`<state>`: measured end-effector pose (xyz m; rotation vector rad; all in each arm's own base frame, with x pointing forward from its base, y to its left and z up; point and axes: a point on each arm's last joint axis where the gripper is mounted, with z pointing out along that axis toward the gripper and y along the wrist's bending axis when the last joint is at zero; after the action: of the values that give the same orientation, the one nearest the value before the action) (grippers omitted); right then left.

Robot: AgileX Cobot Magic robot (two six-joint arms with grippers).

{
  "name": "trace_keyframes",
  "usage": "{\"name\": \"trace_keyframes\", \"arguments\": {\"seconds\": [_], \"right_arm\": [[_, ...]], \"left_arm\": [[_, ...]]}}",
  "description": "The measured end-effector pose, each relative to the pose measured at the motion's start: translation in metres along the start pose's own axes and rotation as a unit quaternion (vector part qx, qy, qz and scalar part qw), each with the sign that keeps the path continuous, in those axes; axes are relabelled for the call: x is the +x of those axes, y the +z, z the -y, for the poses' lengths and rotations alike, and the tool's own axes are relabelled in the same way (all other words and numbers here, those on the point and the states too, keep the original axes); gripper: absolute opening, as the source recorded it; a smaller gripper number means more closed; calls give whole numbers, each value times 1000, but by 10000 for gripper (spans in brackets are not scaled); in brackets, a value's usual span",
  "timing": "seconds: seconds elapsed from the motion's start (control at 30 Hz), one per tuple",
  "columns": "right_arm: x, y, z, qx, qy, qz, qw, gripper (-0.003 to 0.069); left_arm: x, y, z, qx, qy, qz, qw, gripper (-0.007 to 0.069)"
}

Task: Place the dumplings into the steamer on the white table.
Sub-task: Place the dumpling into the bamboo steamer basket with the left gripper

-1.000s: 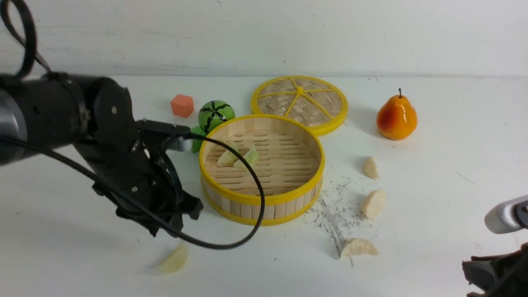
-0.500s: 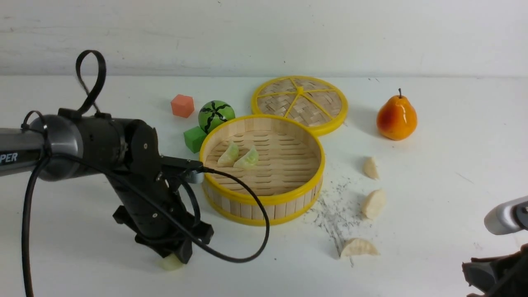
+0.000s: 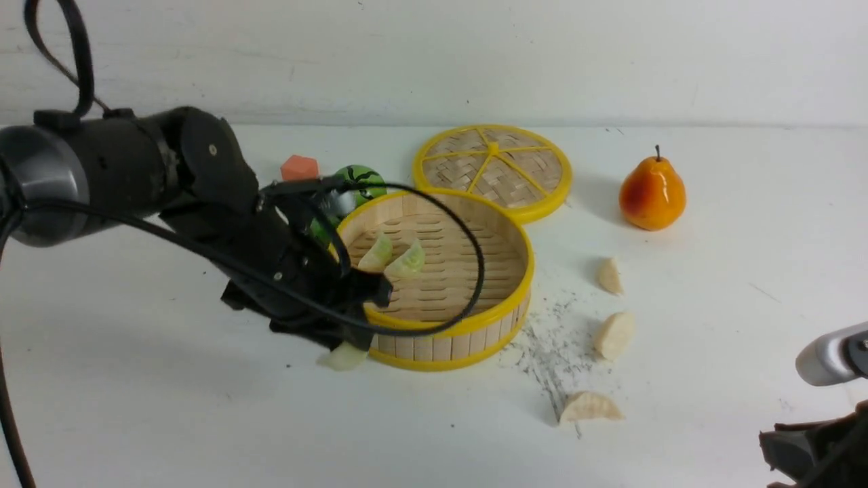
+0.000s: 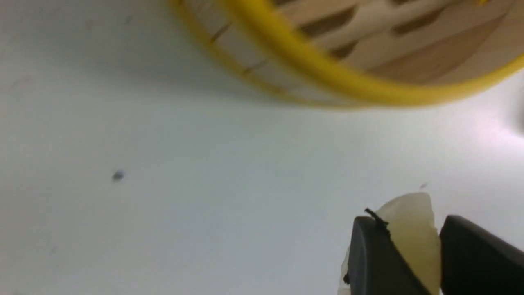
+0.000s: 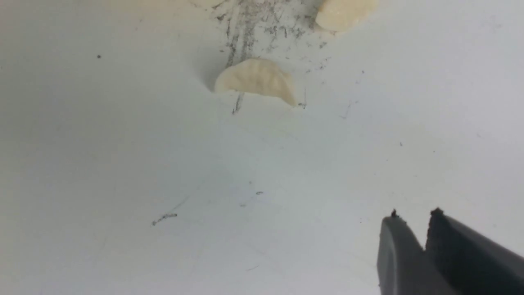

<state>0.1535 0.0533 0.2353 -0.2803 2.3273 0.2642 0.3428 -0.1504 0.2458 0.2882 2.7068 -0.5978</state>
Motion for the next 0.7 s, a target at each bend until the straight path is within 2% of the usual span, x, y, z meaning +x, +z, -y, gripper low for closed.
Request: {"name": "trace_keyframes", "arguments": {"seconds": [0.17,0.27,0.33,0.5,0.7], "right_arm": [[-2,0,0,1,0,8,1000,113],[-2,0,0,1,0,9,1000,115],[-2,0,0,1,0,9,1000,118],[-2,0,0,1,-1,8,1000,124],[-2,0,0,1,-2,8,1000,126]], "left_arm": [[-49,-18,21,68,-33,156,985,195],[-72,-10,24,77,-25,214,974,193],[-81,4,25,74,-10,227,971,193],[-81,72,17,53,37,186,980,193],[-77,101,7,33,38,181,982,190]]}}
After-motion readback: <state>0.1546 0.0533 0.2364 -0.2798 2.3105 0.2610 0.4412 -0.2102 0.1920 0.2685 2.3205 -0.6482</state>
